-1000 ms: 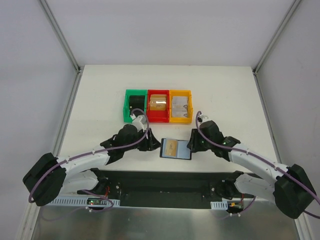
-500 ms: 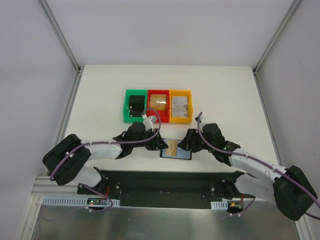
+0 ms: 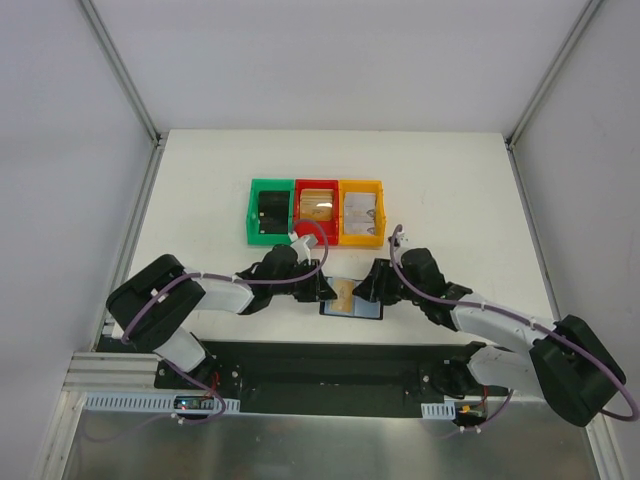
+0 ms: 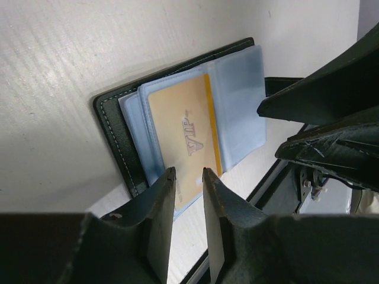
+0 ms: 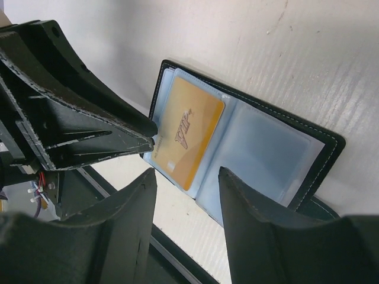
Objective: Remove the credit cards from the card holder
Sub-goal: Remove the credit card from the card holder.
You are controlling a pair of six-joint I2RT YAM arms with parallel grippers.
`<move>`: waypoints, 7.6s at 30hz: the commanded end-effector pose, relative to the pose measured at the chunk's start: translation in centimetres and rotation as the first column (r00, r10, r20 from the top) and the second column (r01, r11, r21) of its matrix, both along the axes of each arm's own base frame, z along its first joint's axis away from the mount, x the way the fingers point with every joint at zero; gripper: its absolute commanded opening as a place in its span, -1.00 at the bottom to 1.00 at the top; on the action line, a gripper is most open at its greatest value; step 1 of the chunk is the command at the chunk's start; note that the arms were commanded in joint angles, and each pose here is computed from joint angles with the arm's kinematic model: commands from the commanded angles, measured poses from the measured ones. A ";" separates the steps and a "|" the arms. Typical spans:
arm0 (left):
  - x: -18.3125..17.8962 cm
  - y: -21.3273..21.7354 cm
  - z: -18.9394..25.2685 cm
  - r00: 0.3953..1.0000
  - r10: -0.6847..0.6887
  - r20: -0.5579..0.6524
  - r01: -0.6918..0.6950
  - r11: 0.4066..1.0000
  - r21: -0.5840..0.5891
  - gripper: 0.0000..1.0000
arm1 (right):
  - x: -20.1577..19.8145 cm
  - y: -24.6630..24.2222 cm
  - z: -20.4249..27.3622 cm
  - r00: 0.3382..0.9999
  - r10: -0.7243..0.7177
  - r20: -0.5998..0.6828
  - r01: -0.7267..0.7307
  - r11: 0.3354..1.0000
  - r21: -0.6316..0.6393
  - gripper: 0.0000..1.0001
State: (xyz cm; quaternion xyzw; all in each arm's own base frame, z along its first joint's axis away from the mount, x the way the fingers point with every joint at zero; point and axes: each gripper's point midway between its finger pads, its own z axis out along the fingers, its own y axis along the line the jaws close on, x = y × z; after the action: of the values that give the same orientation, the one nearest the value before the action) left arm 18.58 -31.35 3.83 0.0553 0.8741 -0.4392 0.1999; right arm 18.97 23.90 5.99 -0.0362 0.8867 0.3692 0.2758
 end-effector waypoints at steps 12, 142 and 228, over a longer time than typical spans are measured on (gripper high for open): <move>0.5 0.0 -0.8 0.999 0.043 0.001 -0.043 0.999 0.016 -0.63 | 0.8 1.4 -0.1 1.000 -0.013 0.000 0.013 0.996 0.084 -0.10; 0.2 1.5 -2.4 0.998 0.061 -0.022 -0.057 0.988 0.146 -1.00 | 0.6 4.5 -0.5 0.993 0.021 -0.116 0.034 0.892 0.451 -0.24; -0.6 1.8 -4.1 0.994 0.090 -0.059 -0.077 0.978 0.193 -1.00 | 0.3 2.4 0.5 0.992 0.000 -0.126 0.055 0.897 0.438 -0.99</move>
State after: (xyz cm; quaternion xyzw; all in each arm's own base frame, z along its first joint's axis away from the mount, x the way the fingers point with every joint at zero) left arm 19.16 -31.19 2.23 0.0300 0.8962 -0.3906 0.2083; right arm 18.90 26.04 4.04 0.0924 0.8183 0.5314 0.1988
